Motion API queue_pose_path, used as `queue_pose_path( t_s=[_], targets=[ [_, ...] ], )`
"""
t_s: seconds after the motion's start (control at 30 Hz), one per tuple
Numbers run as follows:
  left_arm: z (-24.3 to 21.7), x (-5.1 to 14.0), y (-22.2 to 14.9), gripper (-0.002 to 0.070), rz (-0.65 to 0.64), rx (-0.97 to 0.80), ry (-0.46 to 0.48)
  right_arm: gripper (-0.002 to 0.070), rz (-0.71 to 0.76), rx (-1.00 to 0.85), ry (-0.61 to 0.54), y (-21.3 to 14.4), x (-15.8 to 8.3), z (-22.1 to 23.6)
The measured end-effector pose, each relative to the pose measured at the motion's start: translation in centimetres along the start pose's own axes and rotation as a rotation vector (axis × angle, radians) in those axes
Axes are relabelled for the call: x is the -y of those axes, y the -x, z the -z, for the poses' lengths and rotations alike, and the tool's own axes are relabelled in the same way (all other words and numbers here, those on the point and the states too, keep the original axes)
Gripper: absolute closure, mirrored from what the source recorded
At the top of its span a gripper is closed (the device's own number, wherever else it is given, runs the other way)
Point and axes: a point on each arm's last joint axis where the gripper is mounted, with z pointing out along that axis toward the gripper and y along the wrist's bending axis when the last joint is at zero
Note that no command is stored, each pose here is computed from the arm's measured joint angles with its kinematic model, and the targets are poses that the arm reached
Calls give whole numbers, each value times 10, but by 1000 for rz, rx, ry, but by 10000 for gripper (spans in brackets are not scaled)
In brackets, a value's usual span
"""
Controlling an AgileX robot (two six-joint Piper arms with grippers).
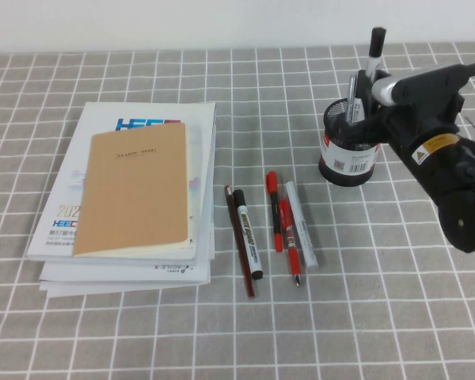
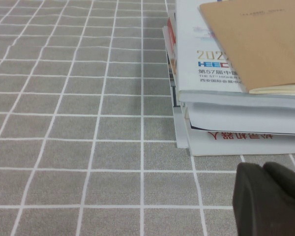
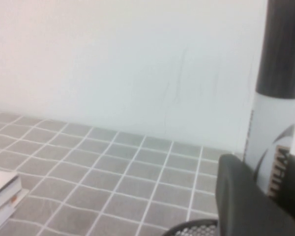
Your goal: Put the pen into the pen holder
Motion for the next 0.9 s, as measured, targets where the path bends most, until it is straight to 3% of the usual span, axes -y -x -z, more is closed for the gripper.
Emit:
queue_pose_path(
  t_s=[0.13,0.37,0.5,0.6,0.7,0.77,0.9],
  targets=[
    [0,0,0,680,0,0,0,557,-43,-17,-29,-7,3,-2],
    [0,0,0,680,0,0,0,401,-85,-22,-80,-9,7,-3],
    [0,0,0,680,0,0,0,387,-88,-32,-79,-5,7,-1],
    [0,0,0,680,0,0,0,450,-83,-49,-60,12,5,4],
    [0,0,0,680,0,0,0,586,-38,-58,-8,37,1,21],
    [0,0,0,680,0,0,0,640,-32,-39,17,55,-1,39],
    [0,0,0,680,0,0,0,679,-82,-30,38,66,-3,84]
  ],
)
